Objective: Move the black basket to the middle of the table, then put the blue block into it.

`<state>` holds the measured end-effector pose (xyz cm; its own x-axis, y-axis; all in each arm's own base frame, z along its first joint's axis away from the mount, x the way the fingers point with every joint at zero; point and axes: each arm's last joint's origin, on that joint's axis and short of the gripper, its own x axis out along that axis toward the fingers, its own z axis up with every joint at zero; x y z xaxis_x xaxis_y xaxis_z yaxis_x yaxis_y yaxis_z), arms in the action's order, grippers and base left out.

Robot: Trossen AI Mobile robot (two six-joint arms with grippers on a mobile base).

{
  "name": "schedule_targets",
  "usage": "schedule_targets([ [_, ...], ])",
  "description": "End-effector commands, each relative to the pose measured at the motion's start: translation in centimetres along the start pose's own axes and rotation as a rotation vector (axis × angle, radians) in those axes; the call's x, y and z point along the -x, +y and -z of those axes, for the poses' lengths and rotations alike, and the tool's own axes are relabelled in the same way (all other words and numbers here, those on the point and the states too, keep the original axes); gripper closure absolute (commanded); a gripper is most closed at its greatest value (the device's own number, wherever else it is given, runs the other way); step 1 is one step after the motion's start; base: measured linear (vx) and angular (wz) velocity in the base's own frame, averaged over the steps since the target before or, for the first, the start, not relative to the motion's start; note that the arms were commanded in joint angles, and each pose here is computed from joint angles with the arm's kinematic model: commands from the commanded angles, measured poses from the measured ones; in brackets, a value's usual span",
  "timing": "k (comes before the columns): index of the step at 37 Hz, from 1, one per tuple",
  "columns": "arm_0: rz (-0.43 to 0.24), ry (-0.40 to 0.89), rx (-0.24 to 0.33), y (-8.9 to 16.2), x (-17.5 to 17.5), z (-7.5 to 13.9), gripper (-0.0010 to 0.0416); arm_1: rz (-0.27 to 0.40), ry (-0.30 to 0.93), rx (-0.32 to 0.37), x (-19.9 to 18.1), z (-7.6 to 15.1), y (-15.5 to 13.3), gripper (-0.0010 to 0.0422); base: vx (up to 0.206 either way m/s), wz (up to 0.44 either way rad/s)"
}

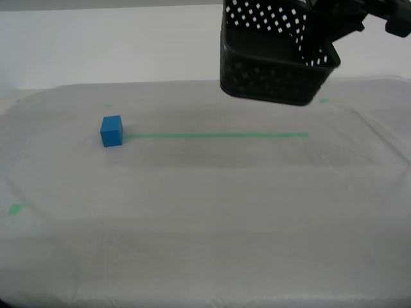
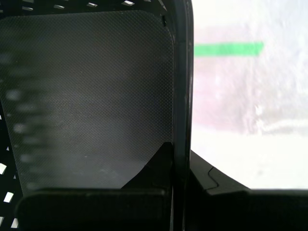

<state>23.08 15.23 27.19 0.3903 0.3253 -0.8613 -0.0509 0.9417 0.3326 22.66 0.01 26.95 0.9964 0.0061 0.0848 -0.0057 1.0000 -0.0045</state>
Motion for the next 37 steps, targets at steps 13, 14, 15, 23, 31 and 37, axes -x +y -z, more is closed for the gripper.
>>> schedule_targets([
  [13,-0.091,-0.087,-0.013,1.8,2.7,-2.0,0.0407,0.0,-0.006,-0.001,0.0,-0.1,0.0,0.0412,0.0,0.0],
  [14,-0.092,-0.085,-0.017,1.8,2.7,-2.0,0.0407,0.0,-0.006,-0.001,0.0,-0.1,0.0,0.0412,0.0,0.0],
  [15,-0.092,-0.083,-0.02,1.7,2.6,-1.9,0.0407,-0.001,-0.006,-0.001,0.0,-0.1,0.0,0.0412,0.0,0.0],
  [23,-0.105,0.003,-0.025,2.3,0.5,-2.4,0.0407,0.0,-0.006,-0.001,0.0,-0.1,0.0,0.0412,0.0,0.0],
  [31,-0.085,0.031,-0.002,3.1,-1.4,-3.4,0.0407,0.0,-0.006,-0.001,0.0,-0.1,0.0,0.0412,0.0,0.0],
  [37,-0.075,0.038,0.008,3.7,-2.5,-4.4,0.0407,0.0,-0.006,-0.001,0.0,-0.1,0.0,0.0412,0.0,0.0],
])
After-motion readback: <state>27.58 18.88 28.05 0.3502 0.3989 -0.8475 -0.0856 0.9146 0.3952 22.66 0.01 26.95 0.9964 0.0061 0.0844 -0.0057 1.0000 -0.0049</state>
